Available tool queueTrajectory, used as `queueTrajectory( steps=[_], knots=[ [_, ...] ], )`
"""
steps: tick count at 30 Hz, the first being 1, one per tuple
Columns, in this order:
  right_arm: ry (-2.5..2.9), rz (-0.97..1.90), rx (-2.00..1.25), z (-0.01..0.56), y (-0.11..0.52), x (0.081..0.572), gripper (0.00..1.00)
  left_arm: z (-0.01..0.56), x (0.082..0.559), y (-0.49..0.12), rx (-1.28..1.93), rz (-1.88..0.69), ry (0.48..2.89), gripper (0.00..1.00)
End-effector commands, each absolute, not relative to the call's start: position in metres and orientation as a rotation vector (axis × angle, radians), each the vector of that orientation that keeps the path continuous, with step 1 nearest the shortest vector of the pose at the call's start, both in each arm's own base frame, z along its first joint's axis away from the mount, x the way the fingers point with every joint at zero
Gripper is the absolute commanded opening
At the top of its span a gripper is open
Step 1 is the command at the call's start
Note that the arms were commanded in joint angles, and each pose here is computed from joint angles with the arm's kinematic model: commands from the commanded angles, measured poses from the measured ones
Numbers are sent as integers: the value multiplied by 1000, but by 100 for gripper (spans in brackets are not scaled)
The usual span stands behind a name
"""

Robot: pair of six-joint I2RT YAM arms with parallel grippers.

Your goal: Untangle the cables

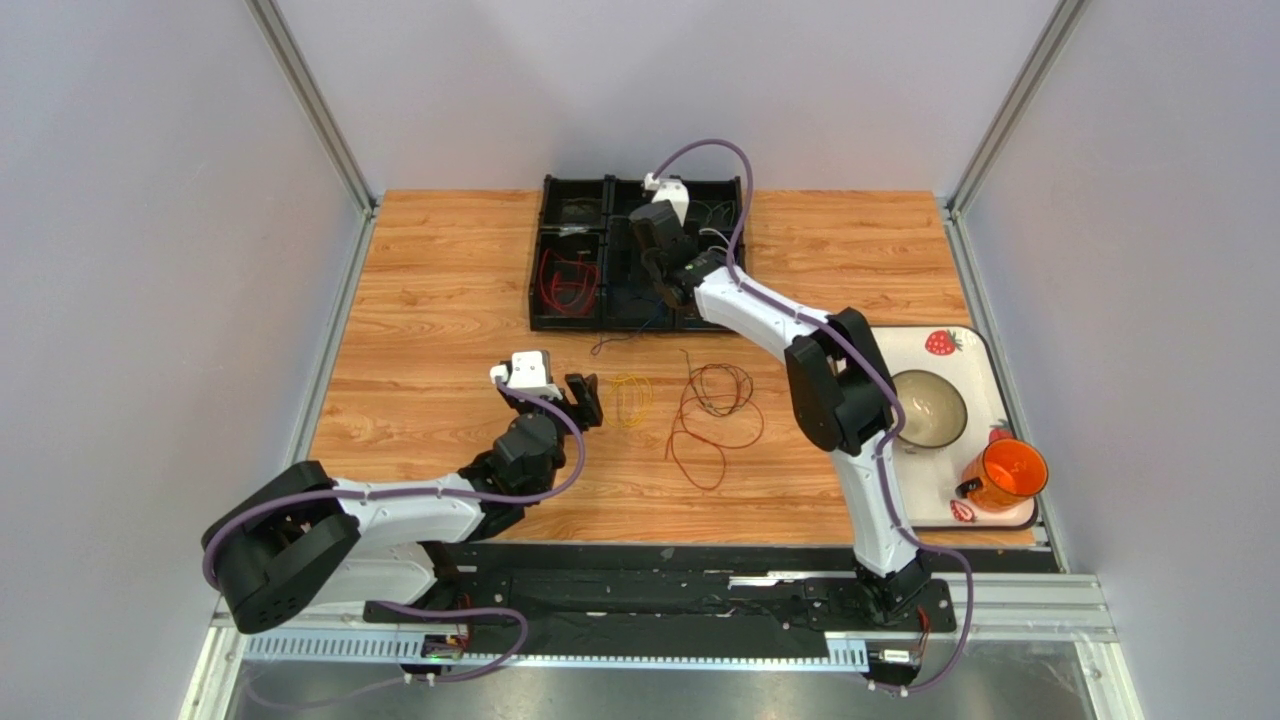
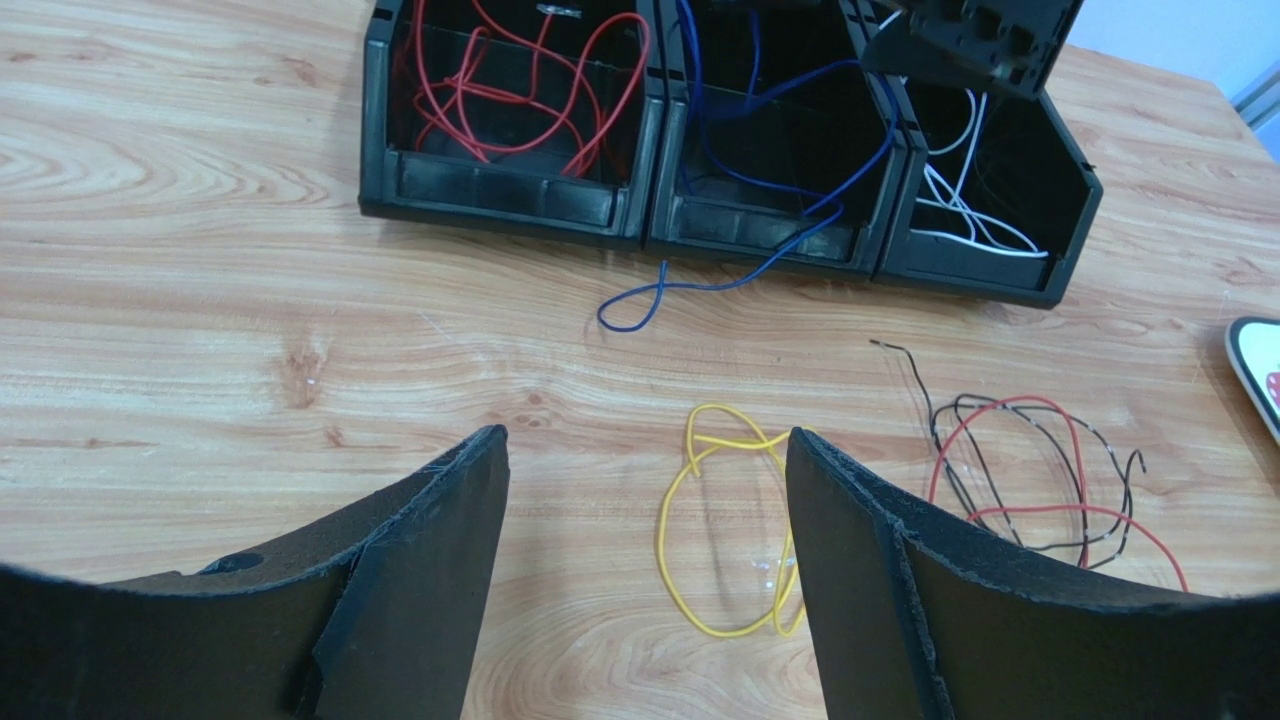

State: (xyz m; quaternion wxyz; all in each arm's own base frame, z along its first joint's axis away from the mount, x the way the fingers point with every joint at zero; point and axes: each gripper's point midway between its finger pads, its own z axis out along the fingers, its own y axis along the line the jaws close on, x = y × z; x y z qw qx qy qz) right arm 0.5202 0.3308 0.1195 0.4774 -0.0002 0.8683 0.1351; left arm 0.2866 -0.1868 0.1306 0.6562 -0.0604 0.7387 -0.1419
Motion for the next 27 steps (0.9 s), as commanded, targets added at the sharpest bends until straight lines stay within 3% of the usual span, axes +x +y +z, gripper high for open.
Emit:
queueTrajectory(
  steps=[1, 8, 11, 16, 22, 27],
  knots=[
    [2055, 262, 9, 169, 321, 527, 100, 147, 288, -188, -178, -369, 1624, 76],
    [2039, 375, -57, 224, 325, 503, 100, 152, 286, -191, -140, -385, 1620, 77],
    [2128, 375, -86, 221, 319, 480, 99, 153, 282, -186, -118, -363, 1637, 78],
    [2253, 470, -138, 189, 329, 437, 99, 177, 268, -129, -274, -245, 1595, 82],
    [2355, 557, -198, 150, 358, 411, 96, 163, 271, -66, -525, -186, 1563, 80],
    [2438, 523, -231, 121, 378, 407, 94, 159, 283, -76, -472, -195, 1629, 80]
  ],
)
